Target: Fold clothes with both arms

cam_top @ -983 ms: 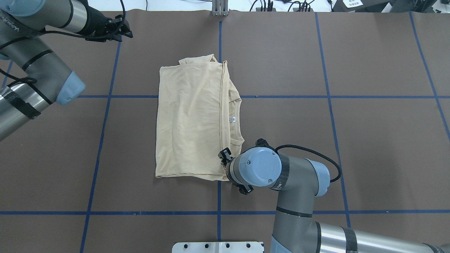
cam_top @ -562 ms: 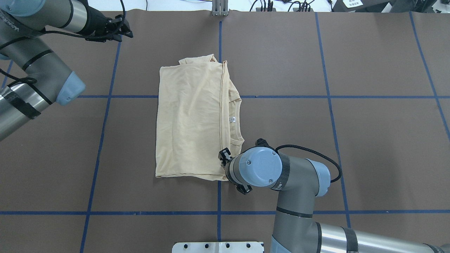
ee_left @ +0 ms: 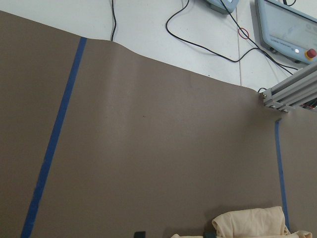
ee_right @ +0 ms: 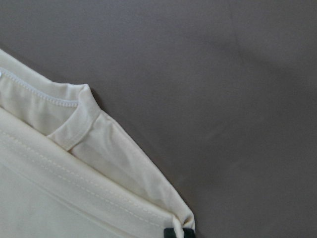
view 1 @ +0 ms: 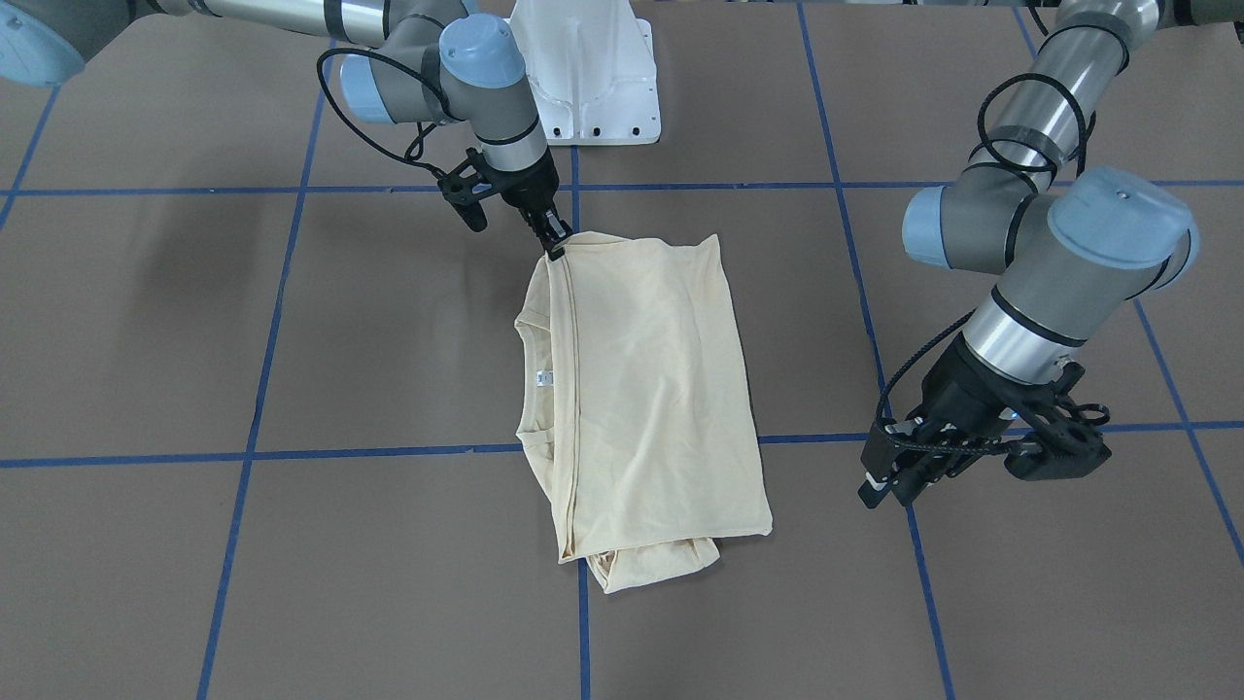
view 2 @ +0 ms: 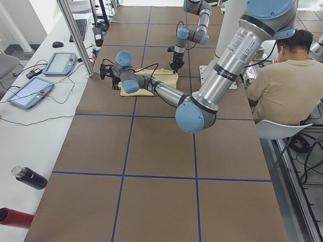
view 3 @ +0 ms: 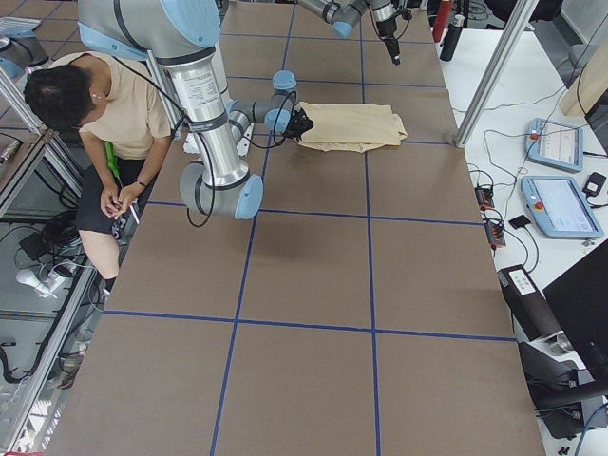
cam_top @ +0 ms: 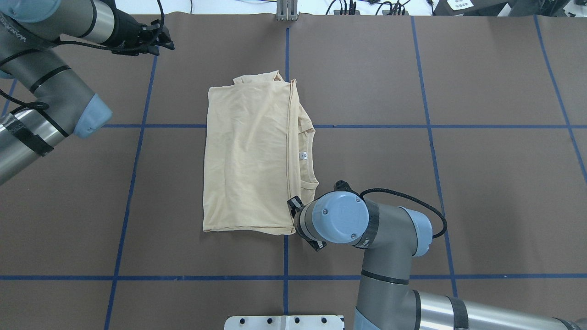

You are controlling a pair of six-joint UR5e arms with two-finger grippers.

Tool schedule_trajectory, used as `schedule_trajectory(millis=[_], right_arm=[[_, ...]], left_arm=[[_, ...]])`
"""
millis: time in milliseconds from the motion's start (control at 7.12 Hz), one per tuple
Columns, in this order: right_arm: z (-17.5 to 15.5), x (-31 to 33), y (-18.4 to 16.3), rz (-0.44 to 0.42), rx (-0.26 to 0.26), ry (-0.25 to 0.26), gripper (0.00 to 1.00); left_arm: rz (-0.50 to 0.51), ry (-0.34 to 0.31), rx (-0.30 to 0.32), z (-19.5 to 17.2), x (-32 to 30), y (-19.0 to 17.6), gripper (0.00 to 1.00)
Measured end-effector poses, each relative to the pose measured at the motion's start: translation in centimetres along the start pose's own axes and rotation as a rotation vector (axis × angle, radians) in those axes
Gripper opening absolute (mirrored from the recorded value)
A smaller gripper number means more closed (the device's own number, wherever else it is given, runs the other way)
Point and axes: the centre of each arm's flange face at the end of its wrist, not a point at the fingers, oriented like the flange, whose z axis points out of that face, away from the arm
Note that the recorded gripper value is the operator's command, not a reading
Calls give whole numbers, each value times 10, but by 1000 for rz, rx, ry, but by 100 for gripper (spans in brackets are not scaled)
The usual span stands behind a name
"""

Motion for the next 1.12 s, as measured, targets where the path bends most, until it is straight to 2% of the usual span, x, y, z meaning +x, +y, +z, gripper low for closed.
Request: schedule_trajectory(millis=[702,843,983,1124], right_arm=[[-27,-2,2,5,22,19,0],[-29,0,1,5,22,21,0],[-30,2,0,5,22,21,0],[-31,4,1,4,21,20,0]], left_arm=[[-6,12,0,-6,4,5,52],[-42,25,-9,-12,1,20,53],[-115,46,-40,-20,1,58,53],[-204,64,-84,-25,4,118,54]])
